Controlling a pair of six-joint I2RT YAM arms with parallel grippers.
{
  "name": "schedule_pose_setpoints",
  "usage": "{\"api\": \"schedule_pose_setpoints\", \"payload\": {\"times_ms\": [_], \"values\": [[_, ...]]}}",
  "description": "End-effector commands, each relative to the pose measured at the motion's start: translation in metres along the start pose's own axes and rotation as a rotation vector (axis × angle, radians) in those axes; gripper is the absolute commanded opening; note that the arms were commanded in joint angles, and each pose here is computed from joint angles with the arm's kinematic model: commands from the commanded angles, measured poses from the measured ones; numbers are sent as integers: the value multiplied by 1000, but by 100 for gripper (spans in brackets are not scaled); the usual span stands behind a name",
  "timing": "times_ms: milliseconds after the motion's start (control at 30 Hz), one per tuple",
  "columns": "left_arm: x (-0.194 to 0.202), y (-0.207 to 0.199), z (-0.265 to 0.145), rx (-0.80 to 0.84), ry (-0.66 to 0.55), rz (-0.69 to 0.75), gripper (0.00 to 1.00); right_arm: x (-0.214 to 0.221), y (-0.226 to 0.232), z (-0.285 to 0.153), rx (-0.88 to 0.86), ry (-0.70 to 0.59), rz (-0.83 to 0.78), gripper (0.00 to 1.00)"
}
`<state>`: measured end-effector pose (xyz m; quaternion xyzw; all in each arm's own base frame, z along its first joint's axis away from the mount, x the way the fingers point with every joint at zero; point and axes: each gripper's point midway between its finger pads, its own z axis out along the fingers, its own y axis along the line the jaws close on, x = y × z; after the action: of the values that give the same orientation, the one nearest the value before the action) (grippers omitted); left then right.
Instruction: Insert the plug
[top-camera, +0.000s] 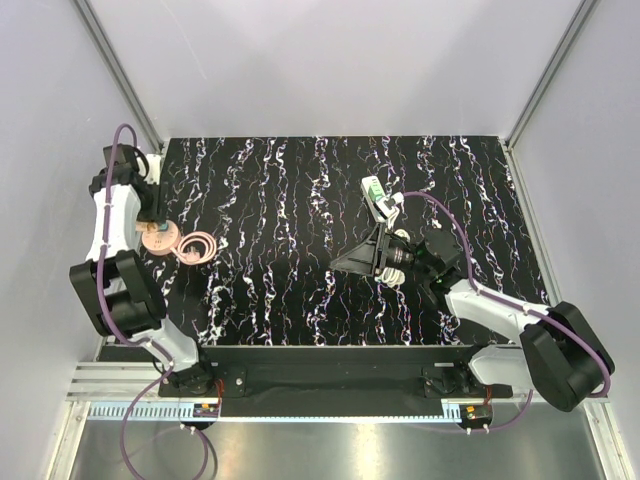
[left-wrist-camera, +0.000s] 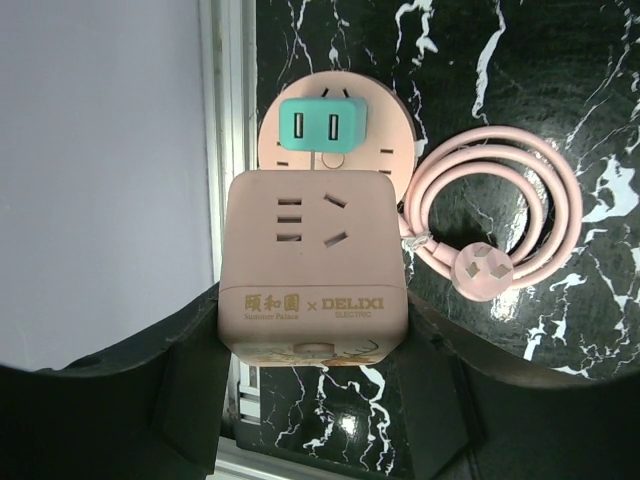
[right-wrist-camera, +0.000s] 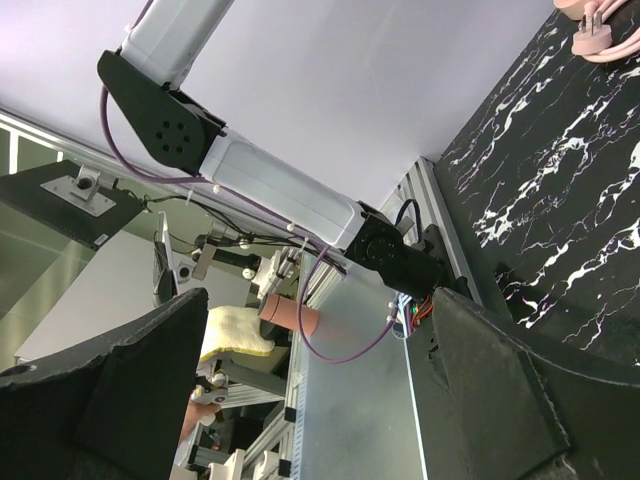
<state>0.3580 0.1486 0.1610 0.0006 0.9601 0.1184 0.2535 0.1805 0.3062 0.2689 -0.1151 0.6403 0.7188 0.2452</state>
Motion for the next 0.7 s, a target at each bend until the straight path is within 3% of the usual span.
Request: {"api": "schedule_pose_setpoints", "payload": {"times_ms": [0, 167, 333, 667], "values": [[2, 11, 6, -40, 30, 24, 0, -4, 0, 0, -1, -23, -7, 100], [28, 15, 16, -77, 113, 39, 0, -4, -4, 0, 10, -29, 2, 100], [21, 16, 11, -11, 67, 34, 0, -4, -2, -1, 7, -30, 0, 100], [25, 4, 23, 97, 123, 61, 0, -4, -4, -1, 13, -30, 2, 100]]}}
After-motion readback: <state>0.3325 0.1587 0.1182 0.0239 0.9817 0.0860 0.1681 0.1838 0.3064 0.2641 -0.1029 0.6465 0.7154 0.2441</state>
